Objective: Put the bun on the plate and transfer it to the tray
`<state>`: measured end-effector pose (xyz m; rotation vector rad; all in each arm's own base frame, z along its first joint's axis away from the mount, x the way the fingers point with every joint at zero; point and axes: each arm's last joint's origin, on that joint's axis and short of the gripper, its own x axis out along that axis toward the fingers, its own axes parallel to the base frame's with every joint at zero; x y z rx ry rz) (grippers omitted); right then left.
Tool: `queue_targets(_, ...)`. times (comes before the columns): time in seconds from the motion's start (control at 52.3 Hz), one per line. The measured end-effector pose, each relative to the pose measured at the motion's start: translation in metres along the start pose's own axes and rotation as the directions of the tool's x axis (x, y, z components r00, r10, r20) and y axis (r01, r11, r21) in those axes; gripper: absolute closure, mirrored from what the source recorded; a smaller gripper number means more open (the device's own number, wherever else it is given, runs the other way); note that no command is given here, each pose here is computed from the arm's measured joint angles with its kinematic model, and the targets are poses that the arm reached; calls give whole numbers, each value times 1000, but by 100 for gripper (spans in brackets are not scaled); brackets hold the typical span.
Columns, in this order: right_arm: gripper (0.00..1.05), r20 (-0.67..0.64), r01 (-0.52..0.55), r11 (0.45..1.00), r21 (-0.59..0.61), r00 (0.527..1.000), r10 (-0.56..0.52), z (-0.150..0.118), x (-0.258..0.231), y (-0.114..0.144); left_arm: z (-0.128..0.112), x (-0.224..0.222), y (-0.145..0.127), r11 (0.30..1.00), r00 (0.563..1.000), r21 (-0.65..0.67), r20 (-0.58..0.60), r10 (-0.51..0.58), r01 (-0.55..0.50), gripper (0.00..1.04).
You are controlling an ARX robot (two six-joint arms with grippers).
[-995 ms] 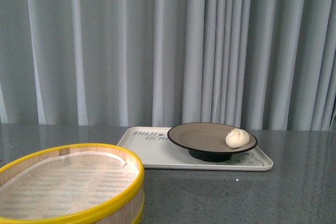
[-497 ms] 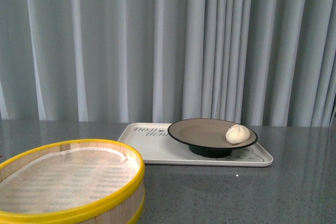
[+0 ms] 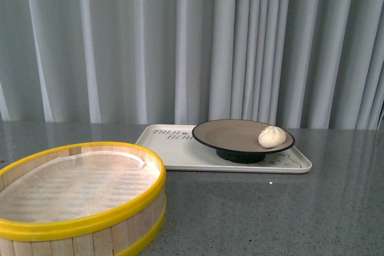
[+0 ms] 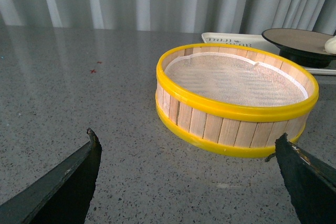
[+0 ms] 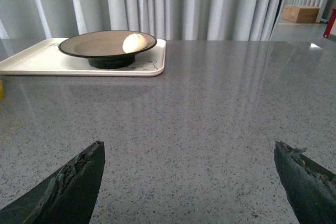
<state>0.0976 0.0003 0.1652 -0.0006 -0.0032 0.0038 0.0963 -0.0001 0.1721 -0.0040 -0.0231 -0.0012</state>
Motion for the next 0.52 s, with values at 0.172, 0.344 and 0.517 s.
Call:
queue_targets(0.172, 9, 0, 1, 1000, 0, 1000, -1, 0, 0, 0, 0, 0, 0, 1000, 1000, 0, 0, 0, 0, 7)
queue_targets(0.344, 9, 0, 0, 1000, 0, 1000, 0, 0, 0, 0, 0, 0, 0, 1000, 1000, 0, 0, 0, 0, 7)
queue_targets(0.517, 9, 0, 0, 1000, 0, 1000, 0, 0, 0, 0, 0, 0, 0, 1000, 1000, 0, 0, 0, 0, 7)
